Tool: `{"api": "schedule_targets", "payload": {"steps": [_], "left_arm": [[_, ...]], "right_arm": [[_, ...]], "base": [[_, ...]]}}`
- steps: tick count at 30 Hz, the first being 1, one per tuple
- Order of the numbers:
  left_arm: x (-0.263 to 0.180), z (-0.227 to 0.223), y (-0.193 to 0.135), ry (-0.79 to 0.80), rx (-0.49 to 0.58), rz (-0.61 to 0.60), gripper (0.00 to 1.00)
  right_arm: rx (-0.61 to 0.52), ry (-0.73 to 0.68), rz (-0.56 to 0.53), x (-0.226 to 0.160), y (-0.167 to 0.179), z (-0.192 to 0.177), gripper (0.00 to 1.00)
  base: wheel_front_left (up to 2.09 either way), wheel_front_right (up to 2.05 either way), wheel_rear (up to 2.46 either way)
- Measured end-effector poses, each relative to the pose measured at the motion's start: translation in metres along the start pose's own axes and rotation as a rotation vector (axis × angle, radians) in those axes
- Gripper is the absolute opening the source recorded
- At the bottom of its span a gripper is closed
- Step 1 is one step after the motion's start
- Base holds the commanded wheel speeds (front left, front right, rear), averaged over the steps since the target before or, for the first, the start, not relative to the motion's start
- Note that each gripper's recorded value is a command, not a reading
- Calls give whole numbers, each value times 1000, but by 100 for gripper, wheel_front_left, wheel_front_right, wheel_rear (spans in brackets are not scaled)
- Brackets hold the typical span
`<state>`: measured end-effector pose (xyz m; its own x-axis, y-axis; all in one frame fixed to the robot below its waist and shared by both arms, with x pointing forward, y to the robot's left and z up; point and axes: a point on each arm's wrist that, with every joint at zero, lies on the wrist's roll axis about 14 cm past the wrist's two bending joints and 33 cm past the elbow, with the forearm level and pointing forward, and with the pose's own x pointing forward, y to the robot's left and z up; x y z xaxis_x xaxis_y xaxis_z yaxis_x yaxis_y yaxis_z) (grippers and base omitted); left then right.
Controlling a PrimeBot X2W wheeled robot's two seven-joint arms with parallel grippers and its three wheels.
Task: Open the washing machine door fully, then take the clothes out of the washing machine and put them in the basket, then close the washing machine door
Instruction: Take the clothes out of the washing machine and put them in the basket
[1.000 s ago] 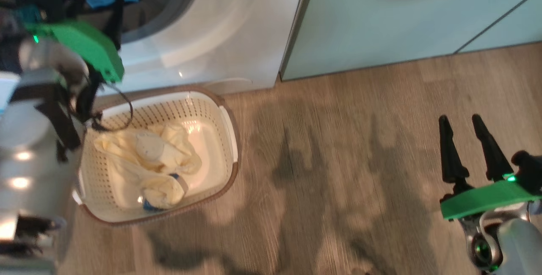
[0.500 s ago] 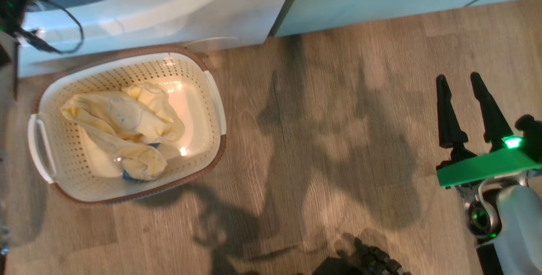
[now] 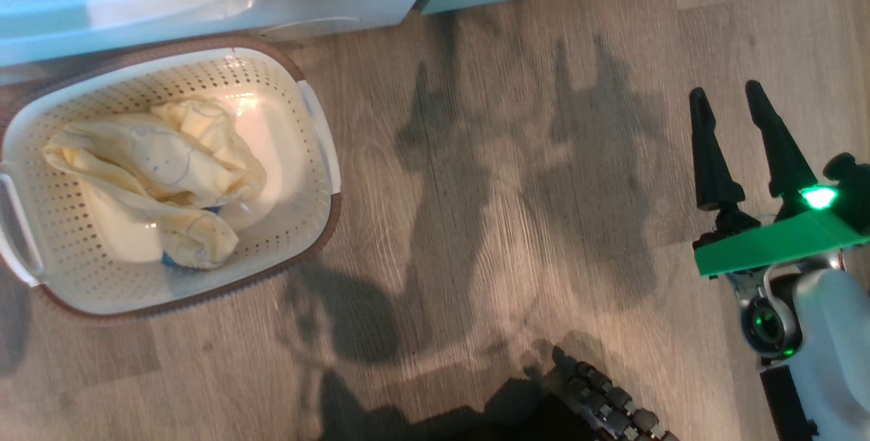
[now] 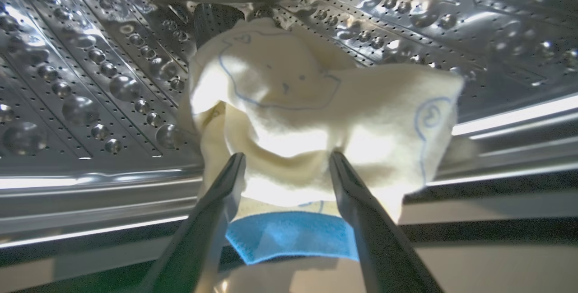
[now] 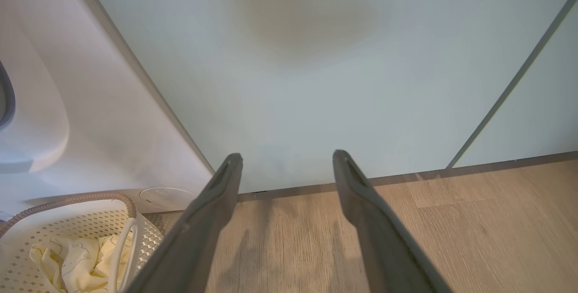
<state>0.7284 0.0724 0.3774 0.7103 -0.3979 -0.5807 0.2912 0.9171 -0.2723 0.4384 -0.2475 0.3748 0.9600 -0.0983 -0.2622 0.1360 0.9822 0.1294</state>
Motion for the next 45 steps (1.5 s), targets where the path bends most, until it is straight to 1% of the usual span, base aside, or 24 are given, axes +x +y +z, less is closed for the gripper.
{"api": "schedule_targets", "payload": {"steps": [5,12,23,24,25,26,30,35,45], "left_arm": [[13,-4,7,53,-25,13,100],[28,-24,11,157,-40,19,100],[33,-27,6,210,3,11,100],[33,-26,6,212,7,11,83],[33,-27,5,215,9,9,45],[33,-27,4,217,9,2,0],[32,-26,-3,217,11,-20,0],[27,-23,-13,168,19,-54,0],[-5,-10,-25,48,17,-110,0]], "right_arm": [[-10,22,2,4,0,-8,100],[-7,48,-11,5,-3,-19,100],[1,40,-11,11,-2,-17,100],[0,41,-12,10,-2,-18,100],[0,42,-13,10,-2,-18,100],[0,42,-13,10,-2,-18,100],[2,36,-14,10,-2,-16,100],[6,25,-13,9,-2,-11,100],[24,-33,2,7,4,10,100]], "base": [[0,0,0],[0,0,0],[0,0,0],[0,0,0],[0,0,0],[0,0,0],[0,0,0],[0,0,0],[0,0,0]]}}
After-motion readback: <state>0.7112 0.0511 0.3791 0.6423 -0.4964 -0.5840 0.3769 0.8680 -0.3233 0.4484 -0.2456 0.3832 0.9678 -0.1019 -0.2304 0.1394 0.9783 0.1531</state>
